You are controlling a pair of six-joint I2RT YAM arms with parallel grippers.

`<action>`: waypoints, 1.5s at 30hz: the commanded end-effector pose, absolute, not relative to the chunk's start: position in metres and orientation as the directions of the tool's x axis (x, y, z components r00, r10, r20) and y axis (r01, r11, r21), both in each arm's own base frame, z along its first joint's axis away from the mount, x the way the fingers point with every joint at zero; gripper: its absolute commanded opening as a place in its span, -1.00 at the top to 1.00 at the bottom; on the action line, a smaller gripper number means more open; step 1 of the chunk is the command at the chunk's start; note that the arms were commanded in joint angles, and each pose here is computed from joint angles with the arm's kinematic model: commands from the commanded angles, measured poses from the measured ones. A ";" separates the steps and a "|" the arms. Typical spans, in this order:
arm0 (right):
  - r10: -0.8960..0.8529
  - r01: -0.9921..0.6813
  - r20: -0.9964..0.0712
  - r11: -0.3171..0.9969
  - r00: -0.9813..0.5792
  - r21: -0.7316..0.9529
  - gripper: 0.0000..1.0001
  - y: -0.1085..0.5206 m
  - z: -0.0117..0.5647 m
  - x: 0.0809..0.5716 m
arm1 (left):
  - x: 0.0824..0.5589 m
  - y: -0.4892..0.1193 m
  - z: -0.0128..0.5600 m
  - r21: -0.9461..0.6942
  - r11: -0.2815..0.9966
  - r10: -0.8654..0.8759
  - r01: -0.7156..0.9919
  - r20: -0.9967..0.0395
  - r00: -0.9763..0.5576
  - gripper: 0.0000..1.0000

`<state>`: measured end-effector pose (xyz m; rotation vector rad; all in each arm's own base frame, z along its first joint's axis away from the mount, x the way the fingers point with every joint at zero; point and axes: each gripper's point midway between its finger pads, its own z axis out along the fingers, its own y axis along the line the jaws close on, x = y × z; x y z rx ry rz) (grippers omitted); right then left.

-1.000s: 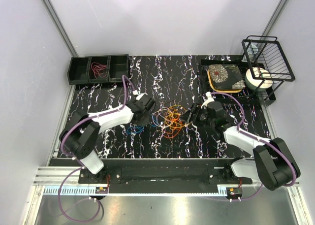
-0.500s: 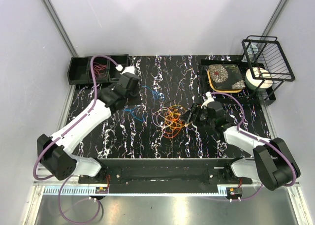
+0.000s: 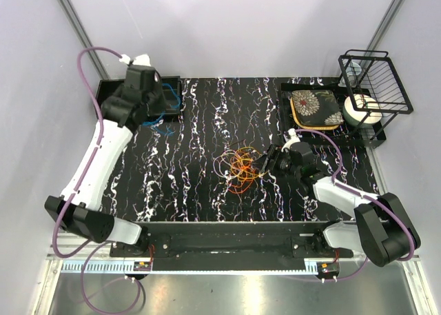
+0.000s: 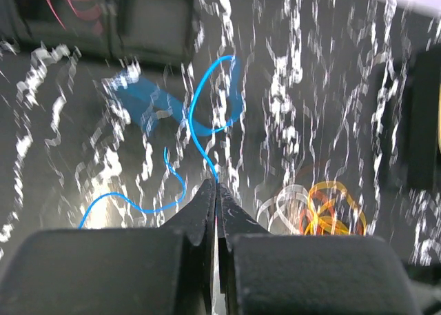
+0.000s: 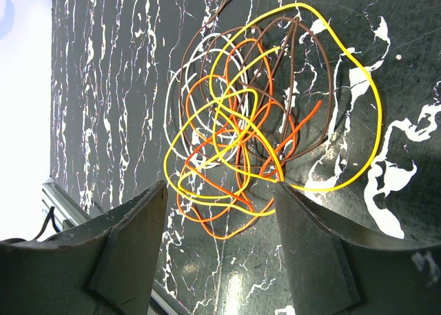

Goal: Untangle the cables

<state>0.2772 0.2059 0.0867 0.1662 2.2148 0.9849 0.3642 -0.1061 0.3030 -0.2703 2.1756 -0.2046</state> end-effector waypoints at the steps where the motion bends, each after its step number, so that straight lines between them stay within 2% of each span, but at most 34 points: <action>1: 0.382 -0.184 -0.573 0.694 -0.725 0.696 -0.39 0.209 0.099 0.283 | 0.394 -0.090 0.338 -0.268 0.956 -0.293 -0.122 -0.816 -0.499 1.00; 11: 0.378 -0.190 -0.571 0.690 -0.729 0.698 -0.40 0.211 0.099 0.283 | 0.482 -0.057 0.384 -0.325 0.928 -0.372 -0.185 -0.855 -0.363 1.00; 15: 0.376 -0.189 -0.569 0.690 -0.731 0.699 -0.40 0.211 0.098 0.283 | 0.513 -0.043 0.381 -0.337 0.922 -0.385 -0.192 -0.857 -0.343 1.00; 22: 0.372 -0.187 -0.565 0.691 -0.737 0.698 -0.39 0.212 0.096 0.283 | 0.565 -0.033 0.359 -0.399 0.906 -0.423 -0.138 -0.851 -0.312 1.00; 28: 0.371 -0.182 -0.560 0.692 -0.740 0.699 -0.40 0.213 0.095 0.285 | 0.600 -0.036 0.318 -0.427 0.897 -0.440 -0.113 -0.837 -0.325 1.00; 45: 0.364 -0.175 -0.552 0.696 -0.750 0.697 -0.39 0.214 0.092 0.287 | 0.632 -0.038 0.227 -0.479 0.868 -0.487 -0.132 -0.767 -0.418 1.00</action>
